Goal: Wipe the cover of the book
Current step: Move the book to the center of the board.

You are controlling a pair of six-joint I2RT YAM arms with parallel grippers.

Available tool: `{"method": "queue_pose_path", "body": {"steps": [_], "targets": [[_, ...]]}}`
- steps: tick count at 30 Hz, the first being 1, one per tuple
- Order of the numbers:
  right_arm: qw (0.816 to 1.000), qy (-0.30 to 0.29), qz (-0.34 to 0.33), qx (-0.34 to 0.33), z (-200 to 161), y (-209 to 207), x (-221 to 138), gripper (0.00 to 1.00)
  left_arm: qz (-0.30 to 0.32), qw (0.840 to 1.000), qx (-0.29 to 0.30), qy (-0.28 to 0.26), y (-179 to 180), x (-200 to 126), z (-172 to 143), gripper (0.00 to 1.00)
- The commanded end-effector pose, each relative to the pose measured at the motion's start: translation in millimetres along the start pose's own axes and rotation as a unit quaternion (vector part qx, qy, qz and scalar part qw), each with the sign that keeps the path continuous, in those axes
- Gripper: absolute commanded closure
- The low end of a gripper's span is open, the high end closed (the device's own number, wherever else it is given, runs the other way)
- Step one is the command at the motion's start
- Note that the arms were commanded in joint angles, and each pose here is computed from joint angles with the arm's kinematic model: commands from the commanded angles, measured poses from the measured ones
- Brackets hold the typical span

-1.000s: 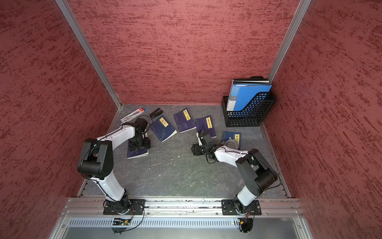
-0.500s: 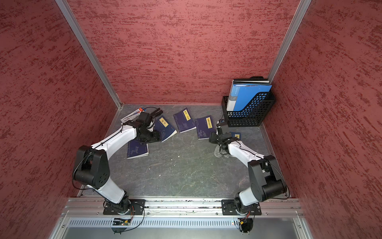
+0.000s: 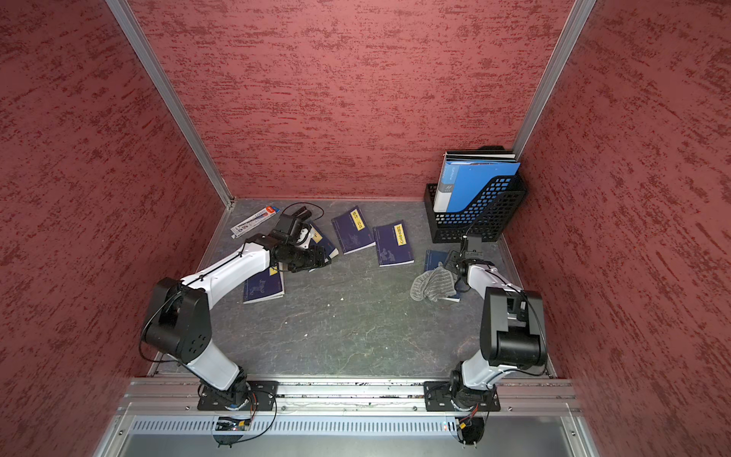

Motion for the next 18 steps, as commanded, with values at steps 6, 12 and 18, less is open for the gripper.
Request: {"method": "queue_pose_path", "body": {"steps": [6,12,18], "targets": [[0.999,0.05,0.015,-0.008,-1,-5,27,0.33,-0.034,0.999,0.017,-0.01,-8,-4,-1,0.19],[0.996,0.087,0.017,-0.013,-12,-5,38,0.5,-0.041,0.999,0.025,-0.01,-11,-4,2,0.19],[0.993,0.113,0.029,-0.025,-28,6,35,0.66,-0.046,0.998,0.032,-0.013,-12,-5,7,0.19]]}}
Point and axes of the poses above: each gripper's point midway between its finger pads, its own x axis out along the fingers, its own y axis along the line the jaws close on, z = x × y, the point moved 8 cm from there along -x, back along the fingers, and after that the axes turned 9 degrees about -x, right-handed, at the moved point
